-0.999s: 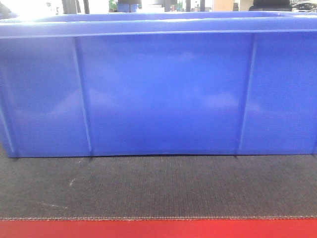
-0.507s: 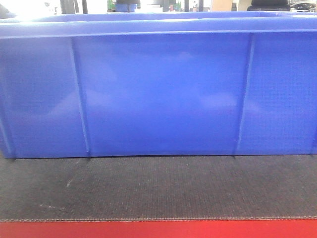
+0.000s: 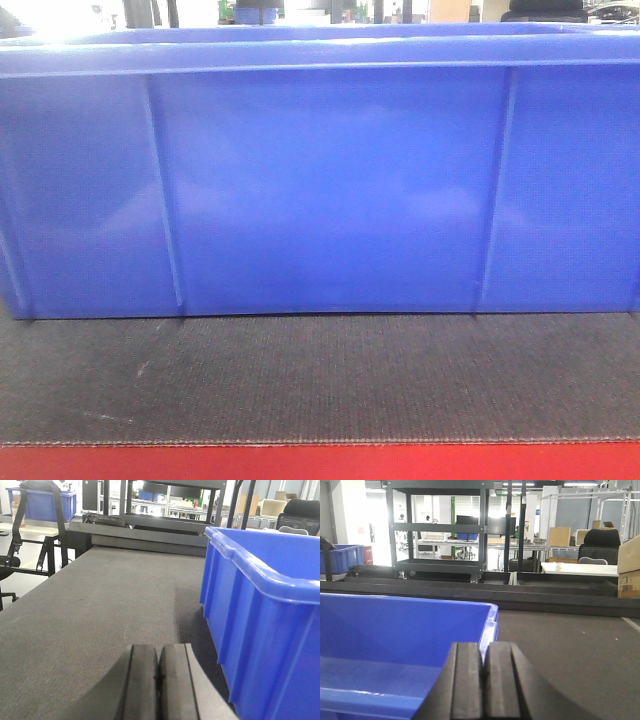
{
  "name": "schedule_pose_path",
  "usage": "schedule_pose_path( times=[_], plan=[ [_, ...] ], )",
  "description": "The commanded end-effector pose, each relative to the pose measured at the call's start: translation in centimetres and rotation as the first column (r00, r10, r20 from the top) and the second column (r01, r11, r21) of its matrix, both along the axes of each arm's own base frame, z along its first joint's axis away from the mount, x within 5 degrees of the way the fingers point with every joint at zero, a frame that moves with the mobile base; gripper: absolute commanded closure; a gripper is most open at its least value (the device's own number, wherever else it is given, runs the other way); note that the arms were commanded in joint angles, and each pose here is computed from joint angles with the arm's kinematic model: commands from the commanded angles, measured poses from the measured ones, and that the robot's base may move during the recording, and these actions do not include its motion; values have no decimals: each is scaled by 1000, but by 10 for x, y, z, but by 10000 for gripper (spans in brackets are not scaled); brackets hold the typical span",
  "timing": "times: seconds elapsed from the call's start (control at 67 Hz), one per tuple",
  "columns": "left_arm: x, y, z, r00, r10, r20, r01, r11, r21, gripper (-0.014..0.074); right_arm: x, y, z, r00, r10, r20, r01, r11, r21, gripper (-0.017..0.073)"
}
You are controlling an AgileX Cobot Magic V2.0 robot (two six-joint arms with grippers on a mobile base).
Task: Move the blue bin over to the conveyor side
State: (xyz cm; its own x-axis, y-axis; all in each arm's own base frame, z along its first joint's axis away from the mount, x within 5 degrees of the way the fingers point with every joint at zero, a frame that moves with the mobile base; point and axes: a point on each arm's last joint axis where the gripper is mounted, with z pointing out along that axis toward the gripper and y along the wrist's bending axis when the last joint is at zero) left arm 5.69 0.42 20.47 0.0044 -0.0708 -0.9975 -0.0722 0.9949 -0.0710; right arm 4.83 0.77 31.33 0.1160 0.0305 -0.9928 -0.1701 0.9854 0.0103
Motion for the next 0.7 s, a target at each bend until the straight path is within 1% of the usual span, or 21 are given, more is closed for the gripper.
schedule_pose_path(
  times=[0.0, 0.209, 0.313, 0.388, 0.433, 0.477, 0.567, 0.686],
  plan=[
    [-1, 0, 3, 1000, 3, 25, -3, 1000, 5, 617, -1, 0, 2, 1000, -5, 31, 5, 1000, -16, 648],
    [-1, 0, 3, 1000, 3, 25, -3, 1000, 5, 617, -1, 0, 3, 999, -4, 40, 5, 1000, -14, 648],
    [-1, 0, 3, 1000, 3, 25, -3, 1000, 5, 617, 0, 0, -3, 1000, -7, -10, 7, 1000, -17, 648],
    [-1, 0, 3, 1000, 3, 25, -3, 1000, 5, 617, 3, 0, -15, 998, -19, -54, 18, 1000, -11, 648],
    [-1, 0, 3, 1000, 3, 25, -3, 1000, 5, 617, 6, 0, -24, 996, -35, -77, 34, 999, -16, 648],
    [-1, 0, 3, 1000, 3, 25, -3, 1000, 5, 617, 8, -1, -33, 994, -51, -94, 51, 999, -7, 648],
    [-1, 0, 3, 1000, 3, 25, -3, 1000, 5, 617, 9, -4, -54, 991, -101, -86, 102, 995, 12, 648],
    [-1, 0, 3, 1000, 3, 25, -3, 1000, 5, 617, 7, -6, -80, 989, -134, -57, 136, 991, 22, 648]
  ],
)
